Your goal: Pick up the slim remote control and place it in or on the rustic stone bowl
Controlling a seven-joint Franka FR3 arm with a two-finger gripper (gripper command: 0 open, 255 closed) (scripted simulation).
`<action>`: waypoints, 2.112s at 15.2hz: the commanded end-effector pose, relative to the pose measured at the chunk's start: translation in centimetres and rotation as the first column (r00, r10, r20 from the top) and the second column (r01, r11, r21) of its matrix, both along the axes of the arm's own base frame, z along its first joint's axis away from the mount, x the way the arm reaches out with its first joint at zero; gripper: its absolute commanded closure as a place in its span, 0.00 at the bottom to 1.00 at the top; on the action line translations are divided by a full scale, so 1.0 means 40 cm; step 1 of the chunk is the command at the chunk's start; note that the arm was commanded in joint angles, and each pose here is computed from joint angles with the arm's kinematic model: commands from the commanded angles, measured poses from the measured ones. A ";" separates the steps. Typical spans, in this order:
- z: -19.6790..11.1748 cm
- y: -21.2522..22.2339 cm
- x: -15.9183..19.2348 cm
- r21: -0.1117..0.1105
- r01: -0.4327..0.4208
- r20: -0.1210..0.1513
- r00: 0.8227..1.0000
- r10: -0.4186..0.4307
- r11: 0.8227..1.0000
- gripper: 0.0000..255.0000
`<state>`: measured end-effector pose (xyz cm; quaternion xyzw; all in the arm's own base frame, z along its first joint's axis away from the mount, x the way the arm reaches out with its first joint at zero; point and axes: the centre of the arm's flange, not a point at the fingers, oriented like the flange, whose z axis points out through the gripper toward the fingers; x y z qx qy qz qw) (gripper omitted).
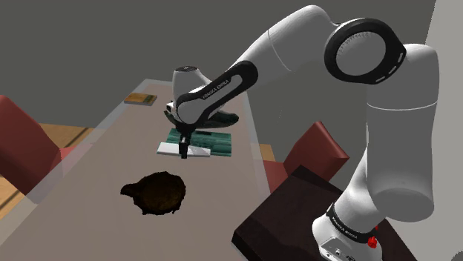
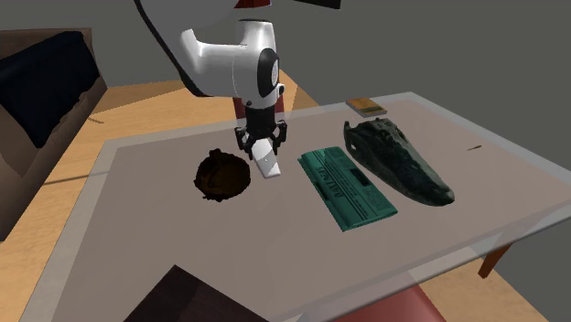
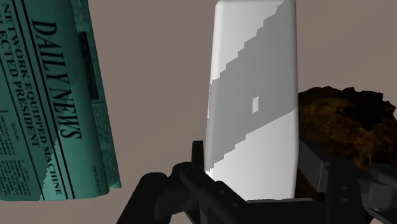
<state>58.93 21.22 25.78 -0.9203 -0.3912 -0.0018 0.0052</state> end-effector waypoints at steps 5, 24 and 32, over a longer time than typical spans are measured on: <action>0.006 0.204 -0.027 0.000 0.002 0.000 1.000 -0.002 1.000 1.00; -0.173 0.372 -0.048 0.000 0.001 0.000 1.000 -0.001 1.000 1.00; -0.173 0.372 -0.048 0.000 0.002 0.000 1.000 -0.002 1.000 0.00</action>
